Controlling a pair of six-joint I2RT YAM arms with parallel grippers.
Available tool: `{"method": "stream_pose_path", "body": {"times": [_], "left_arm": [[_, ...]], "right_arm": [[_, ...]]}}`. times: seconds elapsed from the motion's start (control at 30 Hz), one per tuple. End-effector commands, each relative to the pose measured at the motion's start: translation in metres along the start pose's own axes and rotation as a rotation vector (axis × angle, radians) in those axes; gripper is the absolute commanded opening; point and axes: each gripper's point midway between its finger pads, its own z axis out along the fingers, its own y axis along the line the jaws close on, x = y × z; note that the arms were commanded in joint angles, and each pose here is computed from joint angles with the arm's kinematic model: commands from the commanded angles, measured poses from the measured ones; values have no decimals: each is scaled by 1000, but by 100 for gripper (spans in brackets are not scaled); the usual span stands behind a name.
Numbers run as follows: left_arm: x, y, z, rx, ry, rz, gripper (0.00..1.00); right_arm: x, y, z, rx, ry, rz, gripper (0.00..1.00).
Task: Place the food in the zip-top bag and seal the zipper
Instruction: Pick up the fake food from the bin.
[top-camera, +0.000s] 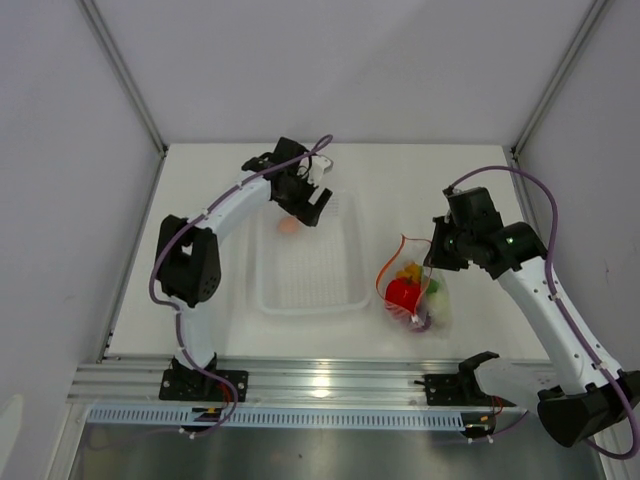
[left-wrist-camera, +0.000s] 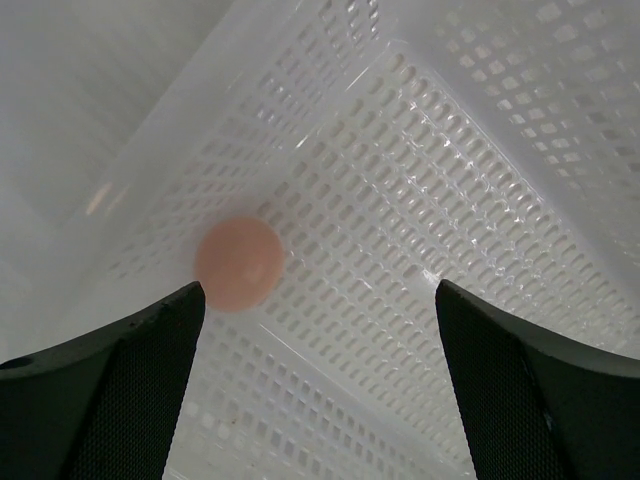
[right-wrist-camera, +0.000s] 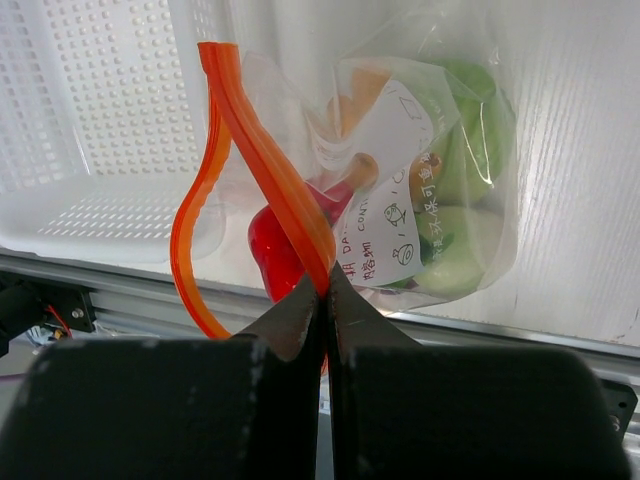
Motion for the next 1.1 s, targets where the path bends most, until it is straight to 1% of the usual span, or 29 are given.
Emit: {"method": "stream_pose_path", "body": {"times": [0.0,0.07,0.1,0.17,0.33,0.5,0.6,0.7,0.87,1.07], "left_arm": [[5,-3,4,64,2,-43,97],[12,1,11,58,36,-74,97],[8,5,11,50,31,-83,97],[16,9,19,72,62,-133,97],[19,16,27,120,68,-183,97],[19,29,33,68,72,-214,97],[27,31,37,64,105,-235,97],[34,23,38,89,126,-249,96],[22,2,25,115,67,-238,96],[31,-16,21,107,67,-265,95]], "right_arm": [[-15,7,-5,-32,-48,-26,0],[-15,7,-3,-33,-51,-24,0],[-13,6,-1,-33,-46,-24,0],[-13,8,2,-43,-46,-20,0],[-12,9,10,-49,-31,-21,0],[-16,10,14,-45,-30,-25,0],[-15,9,17,-43,-27,-23,0],[-12,10,20,-50,-18,-16,0],[-10,13,19,-72,-20,-7,0],[-6,10,12,-71,-31,-4,0]]}}
